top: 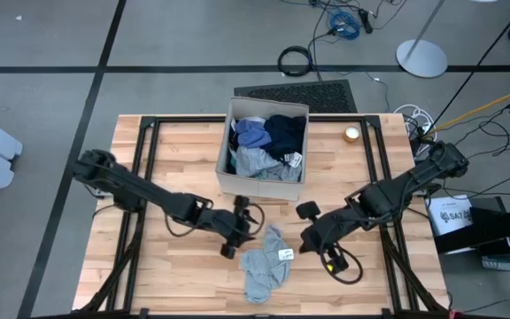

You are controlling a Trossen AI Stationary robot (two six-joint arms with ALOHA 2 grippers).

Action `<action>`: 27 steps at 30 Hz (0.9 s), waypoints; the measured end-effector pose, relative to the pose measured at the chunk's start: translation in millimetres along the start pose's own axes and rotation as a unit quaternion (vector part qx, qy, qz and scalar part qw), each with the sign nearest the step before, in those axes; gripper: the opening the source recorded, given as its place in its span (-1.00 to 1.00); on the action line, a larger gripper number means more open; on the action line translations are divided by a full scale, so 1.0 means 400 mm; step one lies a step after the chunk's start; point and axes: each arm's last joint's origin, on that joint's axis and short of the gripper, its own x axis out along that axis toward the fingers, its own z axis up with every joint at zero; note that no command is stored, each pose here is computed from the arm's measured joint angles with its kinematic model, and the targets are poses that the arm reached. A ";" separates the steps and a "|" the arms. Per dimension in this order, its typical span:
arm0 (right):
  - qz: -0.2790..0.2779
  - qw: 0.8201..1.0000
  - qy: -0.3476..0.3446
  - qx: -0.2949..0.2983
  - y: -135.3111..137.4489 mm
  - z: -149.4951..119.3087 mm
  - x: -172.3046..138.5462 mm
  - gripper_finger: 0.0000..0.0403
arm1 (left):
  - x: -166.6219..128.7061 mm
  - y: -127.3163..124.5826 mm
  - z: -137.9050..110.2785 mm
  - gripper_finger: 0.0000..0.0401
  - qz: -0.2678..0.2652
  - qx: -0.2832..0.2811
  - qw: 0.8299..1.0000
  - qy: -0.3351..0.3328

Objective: Sort clothes
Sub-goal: Put the top gray sock into the laundry bin

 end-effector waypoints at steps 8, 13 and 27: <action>-0.004 1.000 -0.011 -0.016 -0.010 0.006 -0.001 -1.00 | 0.110 0.002 -0.026 0.11 0.023 0.059 0.998 -0.008; -0.004 1.000 -0.010 -0.017 -0.010 0.006 -0.001 -1.00 | 0.156 0.033 -0.048 0.11 -0.003 0.009 1.000 0.005; -0.004 1.000 -0.010 -0.018 -0.009 0.006 -0.001 -1.00 | 0.225 0.054 -0.117 0.11 -0.057 -0.059 0.996 0.041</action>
